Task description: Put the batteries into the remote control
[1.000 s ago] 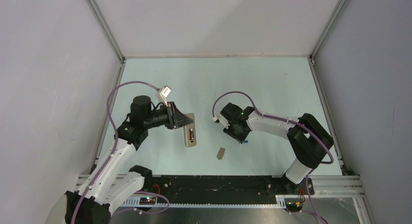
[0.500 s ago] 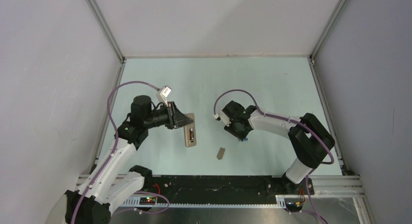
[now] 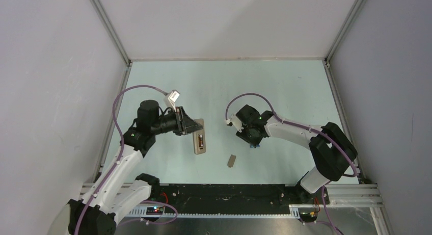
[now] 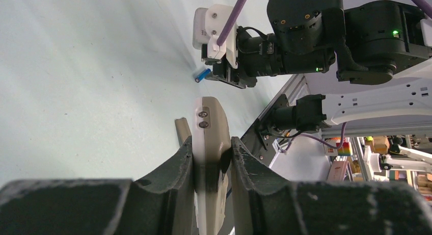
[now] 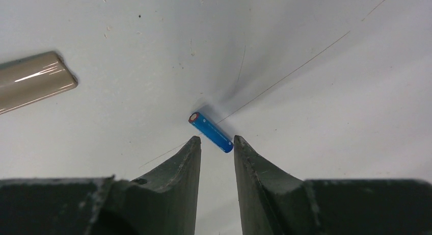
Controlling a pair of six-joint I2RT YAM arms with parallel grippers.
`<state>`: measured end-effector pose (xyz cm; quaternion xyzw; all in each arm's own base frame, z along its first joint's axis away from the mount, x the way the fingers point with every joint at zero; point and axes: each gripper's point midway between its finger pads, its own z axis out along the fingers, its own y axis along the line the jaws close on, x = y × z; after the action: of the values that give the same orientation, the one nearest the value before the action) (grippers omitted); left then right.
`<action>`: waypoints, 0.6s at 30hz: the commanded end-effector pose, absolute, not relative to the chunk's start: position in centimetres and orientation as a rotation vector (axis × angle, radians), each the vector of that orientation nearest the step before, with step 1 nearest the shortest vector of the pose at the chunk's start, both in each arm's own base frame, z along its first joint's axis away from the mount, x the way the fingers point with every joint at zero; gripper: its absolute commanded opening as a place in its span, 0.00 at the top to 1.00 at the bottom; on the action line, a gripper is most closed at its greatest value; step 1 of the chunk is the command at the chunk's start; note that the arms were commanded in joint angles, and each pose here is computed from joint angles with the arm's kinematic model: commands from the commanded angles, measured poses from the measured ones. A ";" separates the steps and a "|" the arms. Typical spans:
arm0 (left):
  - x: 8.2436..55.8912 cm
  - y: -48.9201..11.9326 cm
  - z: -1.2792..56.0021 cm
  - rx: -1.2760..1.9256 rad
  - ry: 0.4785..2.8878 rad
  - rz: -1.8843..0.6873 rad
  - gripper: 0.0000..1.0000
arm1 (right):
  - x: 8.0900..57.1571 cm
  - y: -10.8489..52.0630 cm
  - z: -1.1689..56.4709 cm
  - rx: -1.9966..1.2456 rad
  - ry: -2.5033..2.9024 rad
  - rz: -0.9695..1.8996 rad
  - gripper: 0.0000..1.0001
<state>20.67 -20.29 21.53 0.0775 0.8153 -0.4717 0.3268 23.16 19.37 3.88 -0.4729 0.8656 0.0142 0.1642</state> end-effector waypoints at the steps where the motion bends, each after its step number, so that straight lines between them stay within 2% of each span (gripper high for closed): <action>1: 20.6 -20.5 22.0 0.254 2.087 -1.238 1.00 | 22.6 19.1 3.9 -1.410 2.466 0.057 0.66; 13: 20.6 -20.5 22.2 0.251 2.082 -1.240 1.00 | 23.3 18.6 1.7 -1.481 2.455 -0.032 0.68; 18: 20.6 -20.4 22.3 0.252 2.078 -1.238 1.00 | 23.5 19.0 1.5 -1.482 2.443 -0.012 0.76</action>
<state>20.48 -20.23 20.90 0.0748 0.8186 -0.4705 0.3209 22.77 18.44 1.56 -0.5049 0.8540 -0.0041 0.1258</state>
